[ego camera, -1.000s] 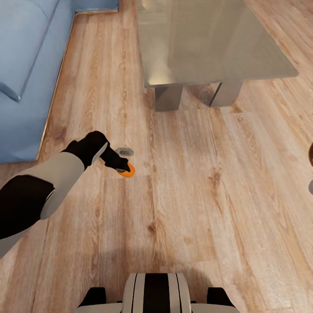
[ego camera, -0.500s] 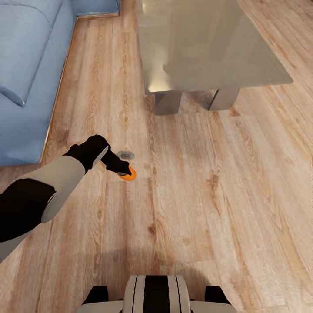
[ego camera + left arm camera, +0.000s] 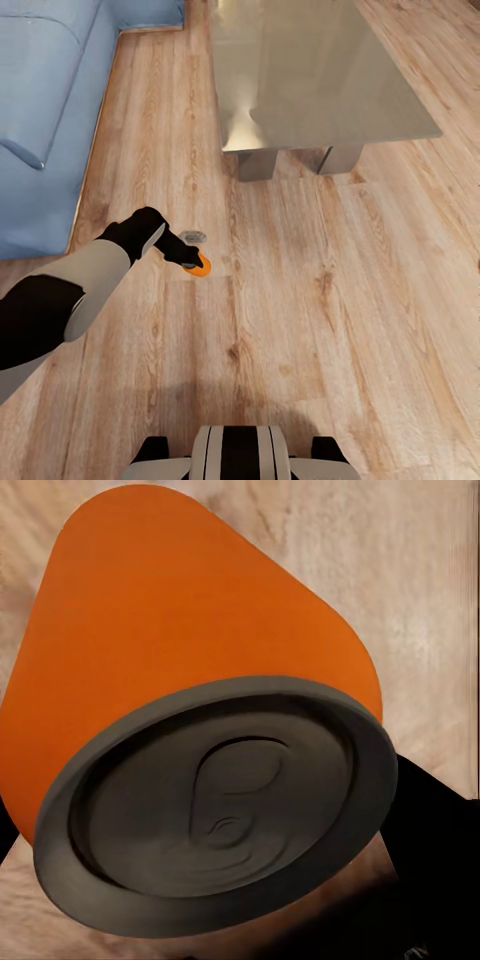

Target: Put the three can of soda from the living room inside the tash can in the kitchen.

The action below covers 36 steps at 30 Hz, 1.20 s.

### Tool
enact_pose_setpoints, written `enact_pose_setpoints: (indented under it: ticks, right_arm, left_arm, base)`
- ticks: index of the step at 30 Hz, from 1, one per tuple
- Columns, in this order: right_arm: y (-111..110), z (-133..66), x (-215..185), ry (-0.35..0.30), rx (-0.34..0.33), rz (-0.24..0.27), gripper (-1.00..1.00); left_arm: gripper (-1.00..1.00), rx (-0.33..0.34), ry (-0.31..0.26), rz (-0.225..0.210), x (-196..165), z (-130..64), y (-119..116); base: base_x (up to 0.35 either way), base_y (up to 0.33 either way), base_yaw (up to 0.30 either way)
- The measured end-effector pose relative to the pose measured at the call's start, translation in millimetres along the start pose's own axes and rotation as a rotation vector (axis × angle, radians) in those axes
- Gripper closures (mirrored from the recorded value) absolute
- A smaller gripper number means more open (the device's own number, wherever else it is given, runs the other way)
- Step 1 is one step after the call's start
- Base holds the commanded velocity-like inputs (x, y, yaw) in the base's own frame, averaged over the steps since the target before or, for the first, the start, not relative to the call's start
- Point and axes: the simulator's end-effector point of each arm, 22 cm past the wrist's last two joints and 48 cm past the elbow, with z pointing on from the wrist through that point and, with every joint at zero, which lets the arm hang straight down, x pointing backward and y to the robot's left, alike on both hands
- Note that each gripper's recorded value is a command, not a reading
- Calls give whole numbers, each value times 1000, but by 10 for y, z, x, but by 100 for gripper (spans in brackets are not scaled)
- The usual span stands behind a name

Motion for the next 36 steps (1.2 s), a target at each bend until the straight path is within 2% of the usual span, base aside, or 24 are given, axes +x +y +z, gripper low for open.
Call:
enact_pose_setpoints:
  ticks: [8, 11, 13, 15, 18, 22, 27, 29, 31, 34, 36]
  right_arm:
    - [-45, 25, 218, -2, -62, 19, 100]
    - [11, 88, 346, -6, -111, 38, 100]
    - [-7, 94, 420, -4, -123, 55, 100]
    - [-31, 110, 510, 6, -132, 63, 100]
    - [50, 173, 523, -3, -167, 59, 100]
    - [314, 320, 518, -31, -256, 97, 100]
    - [621, 322, 352, -52, -331, 77, 100]
    - [890, 318, 208, -64, -381, 75, 100]
    - [1100, 335, 171, -60, -419, 85, 100]
    - [1457, 377, 149, -65, -486, 73, 100]
    - [1525, 369, 117, -85, -500, 78, 100]
  left_arm:
    - [100, -3, -14, 10, -48, -165, -75]
    - [100, -2, -12, 25, 69, -69, -124]
    - [100, -14, -22, 40, 94, -55, -142]
    - [100, -26, -16, 49, 234, 49, -157]
    - [100, -3, -15, 23, 428, 163, -209]
    - [100, 6, -38, 0, 426, 97, -240]
    - [100, -15, -41, -11, 409, -78, -208]
    - [100, -30, -52, -15, 401, -184, -138]
    - [100, -32, -63, -11, 384, -244, -143]
    - [100, -35, -70, -4, 366, -308, -182]
    - [100, -36, -71, -3, 363, -345, -200]
  base:
    - [0, 0, 0]
    - [0, 0, 0]
    - [0, 0, 0]
    - [0, 0, 0]
    - [0, 0, 0]
    - [0, 0, 0]
    - [0, 0, 0]
    - [0, 0, 0]
    - [0, 0, 0]
    - [0, 0, 0]
    - [0, 0, 0]
